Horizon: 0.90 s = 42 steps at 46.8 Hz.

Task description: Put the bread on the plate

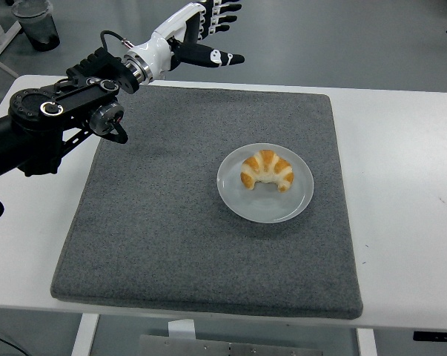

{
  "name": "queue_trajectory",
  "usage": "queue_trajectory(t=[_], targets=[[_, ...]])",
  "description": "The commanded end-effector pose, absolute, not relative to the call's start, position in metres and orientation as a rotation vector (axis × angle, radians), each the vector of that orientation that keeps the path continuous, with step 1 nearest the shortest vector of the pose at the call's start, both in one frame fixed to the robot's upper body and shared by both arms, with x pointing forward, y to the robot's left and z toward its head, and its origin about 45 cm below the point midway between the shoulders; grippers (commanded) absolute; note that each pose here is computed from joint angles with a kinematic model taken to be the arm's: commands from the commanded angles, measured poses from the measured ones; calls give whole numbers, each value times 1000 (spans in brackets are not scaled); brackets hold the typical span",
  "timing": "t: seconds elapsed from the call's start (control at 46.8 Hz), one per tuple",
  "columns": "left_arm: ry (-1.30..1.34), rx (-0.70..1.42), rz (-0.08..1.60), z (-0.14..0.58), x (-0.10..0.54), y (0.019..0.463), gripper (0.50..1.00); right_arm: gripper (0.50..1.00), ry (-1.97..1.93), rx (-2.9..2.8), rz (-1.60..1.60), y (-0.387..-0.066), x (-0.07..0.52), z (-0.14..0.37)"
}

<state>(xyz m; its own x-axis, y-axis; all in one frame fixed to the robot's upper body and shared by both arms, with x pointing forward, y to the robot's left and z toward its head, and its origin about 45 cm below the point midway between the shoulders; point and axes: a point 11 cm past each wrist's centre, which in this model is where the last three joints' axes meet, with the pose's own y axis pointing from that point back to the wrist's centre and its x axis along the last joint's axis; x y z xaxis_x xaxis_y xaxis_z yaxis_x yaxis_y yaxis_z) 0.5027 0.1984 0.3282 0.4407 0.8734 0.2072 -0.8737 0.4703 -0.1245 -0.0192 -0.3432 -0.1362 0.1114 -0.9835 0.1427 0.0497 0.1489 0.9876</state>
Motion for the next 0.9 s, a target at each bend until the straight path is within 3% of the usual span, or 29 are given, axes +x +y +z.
queue_trajectory(t=[0.0, 0.385, 0.876], targets=[[-206, -54, 1157, 335, 511, 215, 988, 930, -1153, 1109, -1052, -343, -20, -136], [33, -239, 1351, 324, 522, 270, 990, 930, -1154, 1110, -1051, -343, -19, -136], [335, -356, 1446, 289, 516, 294, 990, 930, -1152, 1112, -1051, -343, -19, -136]])
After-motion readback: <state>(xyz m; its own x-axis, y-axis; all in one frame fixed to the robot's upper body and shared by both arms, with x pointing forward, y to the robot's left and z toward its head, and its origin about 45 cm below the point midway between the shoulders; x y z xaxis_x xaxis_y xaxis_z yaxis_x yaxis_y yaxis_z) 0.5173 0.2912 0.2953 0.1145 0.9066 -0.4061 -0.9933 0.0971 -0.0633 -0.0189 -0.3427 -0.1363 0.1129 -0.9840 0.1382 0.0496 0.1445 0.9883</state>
